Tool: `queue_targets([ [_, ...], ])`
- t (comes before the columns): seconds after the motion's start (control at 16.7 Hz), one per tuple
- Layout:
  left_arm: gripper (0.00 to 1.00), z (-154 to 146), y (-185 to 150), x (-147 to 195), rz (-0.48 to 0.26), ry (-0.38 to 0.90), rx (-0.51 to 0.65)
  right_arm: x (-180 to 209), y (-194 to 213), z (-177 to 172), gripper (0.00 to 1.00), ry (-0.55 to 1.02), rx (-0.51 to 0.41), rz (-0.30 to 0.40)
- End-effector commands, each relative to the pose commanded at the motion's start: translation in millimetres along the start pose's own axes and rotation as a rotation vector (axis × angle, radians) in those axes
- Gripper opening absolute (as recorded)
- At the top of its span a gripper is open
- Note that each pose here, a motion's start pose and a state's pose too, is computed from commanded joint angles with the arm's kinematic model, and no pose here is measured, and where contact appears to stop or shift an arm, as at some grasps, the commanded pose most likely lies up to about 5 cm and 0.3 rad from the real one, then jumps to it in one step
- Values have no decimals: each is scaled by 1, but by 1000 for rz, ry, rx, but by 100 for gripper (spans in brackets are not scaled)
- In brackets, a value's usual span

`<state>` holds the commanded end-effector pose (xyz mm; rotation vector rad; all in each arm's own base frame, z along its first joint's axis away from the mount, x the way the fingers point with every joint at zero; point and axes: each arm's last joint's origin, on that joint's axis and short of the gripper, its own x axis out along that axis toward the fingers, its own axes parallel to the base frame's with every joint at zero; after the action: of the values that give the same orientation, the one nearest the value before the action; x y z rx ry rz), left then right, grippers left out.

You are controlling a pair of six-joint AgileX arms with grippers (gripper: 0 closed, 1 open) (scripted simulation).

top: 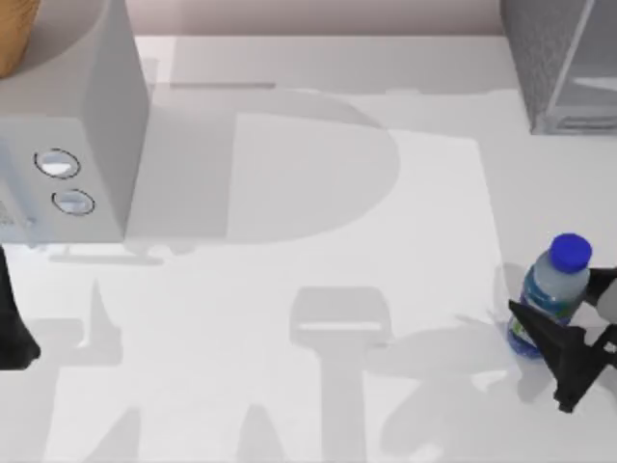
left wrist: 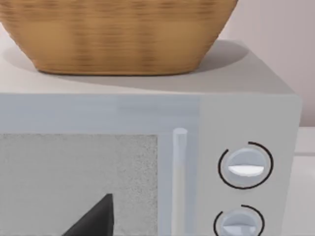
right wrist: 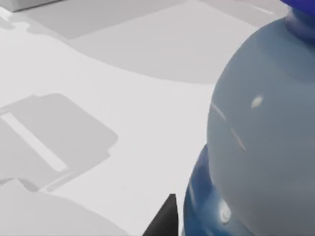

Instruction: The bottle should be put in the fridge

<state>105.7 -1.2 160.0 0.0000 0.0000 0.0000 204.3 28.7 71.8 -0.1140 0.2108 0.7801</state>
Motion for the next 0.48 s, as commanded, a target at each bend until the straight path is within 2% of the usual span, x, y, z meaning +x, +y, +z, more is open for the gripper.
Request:
queue_targets([
  [0.3, 100, 0, 0, 0, 0, 0, 0, -16, -20, 8, 1, 6, -2, 7],
  [0.48, 100, 0, 0, 0, 0, 0, 0, -32, -33, 10, 1, 26, 25, -21],
])
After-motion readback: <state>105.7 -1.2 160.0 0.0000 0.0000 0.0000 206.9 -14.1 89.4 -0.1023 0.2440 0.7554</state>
